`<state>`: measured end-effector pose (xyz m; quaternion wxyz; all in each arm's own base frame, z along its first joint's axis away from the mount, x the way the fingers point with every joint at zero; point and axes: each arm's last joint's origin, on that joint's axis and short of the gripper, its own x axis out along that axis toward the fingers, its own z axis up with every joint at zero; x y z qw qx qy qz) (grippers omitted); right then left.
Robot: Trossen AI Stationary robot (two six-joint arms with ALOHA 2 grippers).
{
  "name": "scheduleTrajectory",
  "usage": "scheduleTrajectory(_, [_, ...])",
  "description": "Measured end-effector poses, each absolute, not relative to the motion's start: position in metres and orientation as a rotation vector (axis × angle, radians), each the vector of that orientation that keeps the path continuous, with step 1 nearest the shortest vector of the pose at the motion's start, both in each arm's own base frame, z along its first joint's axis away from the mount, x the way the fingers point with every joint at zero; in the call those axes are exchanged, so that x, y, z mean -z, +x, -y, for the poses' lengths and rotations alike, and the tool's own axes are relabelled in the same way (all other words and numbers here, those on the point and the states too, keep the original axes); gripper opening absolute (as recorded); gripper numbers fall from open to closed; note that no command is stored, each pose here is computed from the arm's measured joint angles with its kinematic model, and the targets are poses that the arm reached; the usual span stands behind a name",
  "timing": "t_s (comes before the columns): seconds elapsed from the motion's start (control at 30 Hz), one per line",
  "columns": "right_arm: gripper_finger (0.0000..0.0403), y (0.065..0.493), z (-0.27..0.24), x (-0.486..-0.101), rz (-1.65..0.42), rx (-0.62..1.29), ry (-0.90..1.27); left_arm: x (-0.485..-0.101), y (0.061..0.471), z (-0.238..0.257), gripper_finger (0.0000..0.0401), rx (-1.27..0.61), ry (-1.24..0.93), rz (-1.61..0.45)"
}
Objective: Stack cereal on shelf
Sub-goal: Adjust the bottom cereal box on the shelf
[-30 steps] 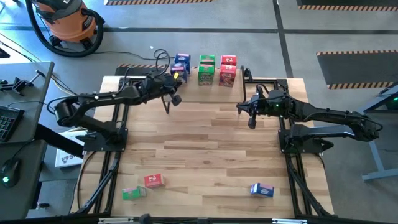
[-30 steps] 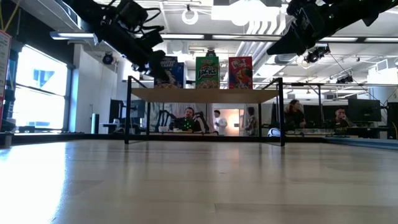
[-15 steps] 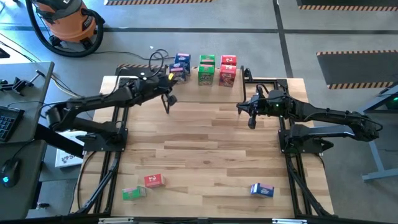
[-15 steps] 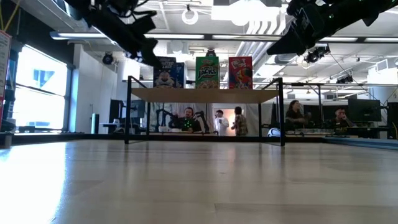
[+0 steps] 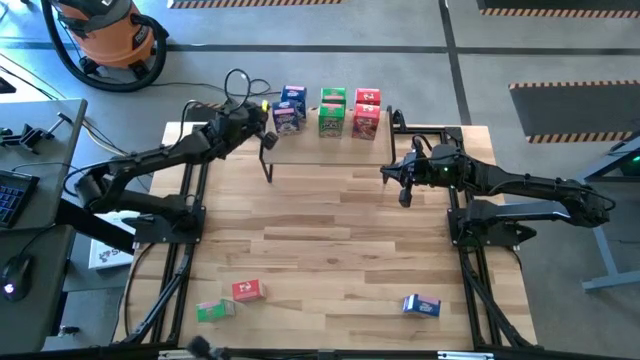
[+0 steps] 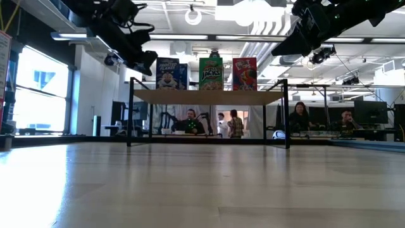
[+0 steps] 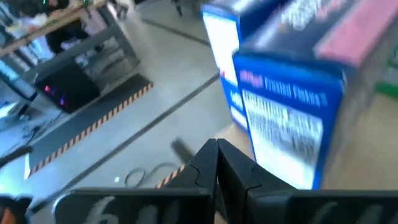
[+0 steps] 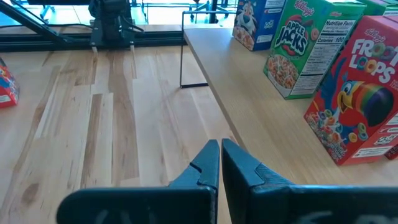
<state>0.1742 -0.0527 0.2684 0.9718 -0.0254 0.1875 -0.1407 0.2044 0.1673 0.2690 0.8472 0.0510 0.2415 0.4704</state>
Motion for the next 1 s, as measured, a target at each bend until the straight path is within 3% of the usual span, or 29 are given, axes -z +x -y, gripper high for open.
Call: scheduleTrajectory(1.0, [0.0, 0.174, 0.053, -0.268, -0.376, 0.287, -0.033, -0.262, 0.214, -0.188, 0.0, -0.854, 0.145, -0.432])
